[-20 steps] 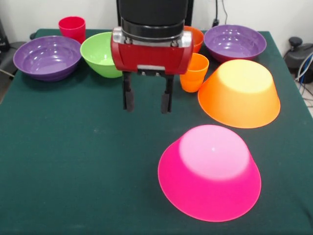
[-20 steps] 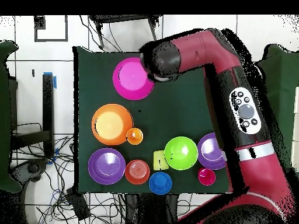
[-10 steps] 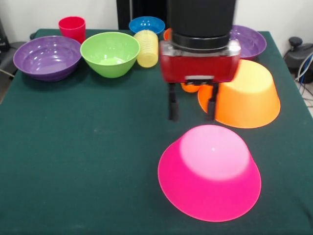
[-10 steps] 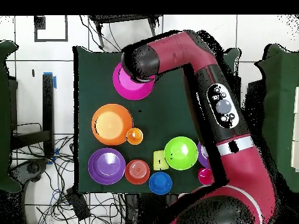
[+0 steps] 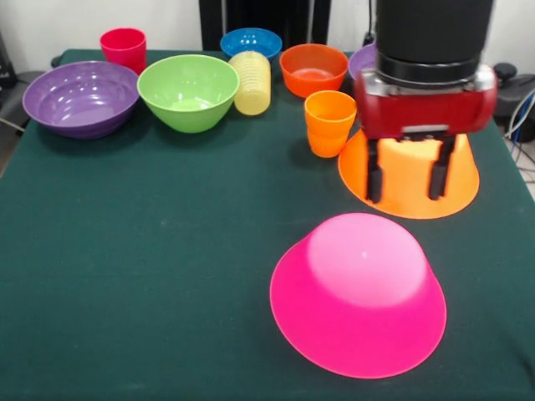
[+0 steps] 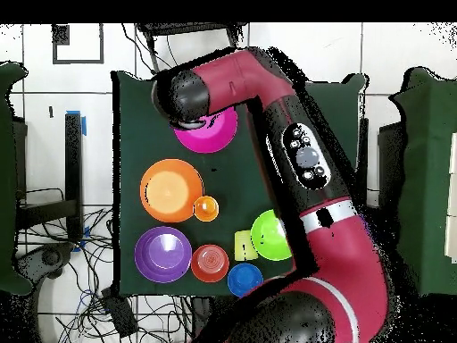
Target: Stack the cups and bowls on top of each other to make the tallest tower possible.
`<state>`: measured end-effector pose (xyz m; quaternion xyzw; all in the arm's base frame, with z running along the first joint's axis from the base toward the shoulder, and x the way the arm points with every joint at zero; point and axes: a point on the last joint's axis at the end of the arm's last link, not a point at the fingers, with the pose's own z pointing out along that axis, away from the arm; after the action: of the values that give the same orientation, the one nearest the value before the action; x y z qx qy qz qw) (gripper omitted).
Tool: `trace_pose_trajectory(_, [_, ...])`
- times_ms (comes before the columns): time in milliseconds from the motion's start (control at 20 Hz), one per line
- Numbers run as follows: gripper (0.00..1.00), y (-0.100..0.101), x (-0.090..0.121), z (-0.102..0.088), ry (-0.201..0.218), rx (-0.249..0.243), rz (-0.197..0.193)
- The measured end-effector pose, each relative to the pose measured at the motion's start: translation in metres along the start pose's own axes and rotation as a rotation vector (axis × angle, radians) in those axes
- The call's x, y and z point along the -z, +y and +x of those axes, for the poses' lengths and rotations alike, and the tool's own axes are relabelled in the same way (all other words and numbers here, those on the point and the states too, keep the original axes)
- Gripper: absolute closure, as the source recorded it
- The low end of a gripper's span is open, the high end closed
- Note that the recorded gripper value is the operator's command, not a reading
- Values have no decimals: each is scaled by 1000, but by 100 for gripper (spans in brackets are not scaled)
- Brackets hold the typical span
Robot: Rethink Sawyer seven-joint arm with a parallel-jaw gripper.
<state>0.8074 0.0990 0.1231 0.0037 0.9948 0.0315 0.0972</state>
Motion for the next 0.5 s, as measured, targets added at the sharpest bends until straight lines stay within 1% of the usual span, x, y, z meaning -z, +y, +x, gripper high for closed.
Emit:
trace_pose_trajectory(50, [0, 10, -5, -2, -17, 4, 2])
trace_pose_trajectory(150, [0, 17, -9, -3, -32, 5, 0])
trace_pose_trajectory(300, [0, 38, -24, -9, -84, 7, -15])
trace_pose_trajectory(450, [0, 48, -36, -12, -114, 7, -26])
trace_pose_trajectory(500, [0, 52, -44, -13, -125, 4, -34])
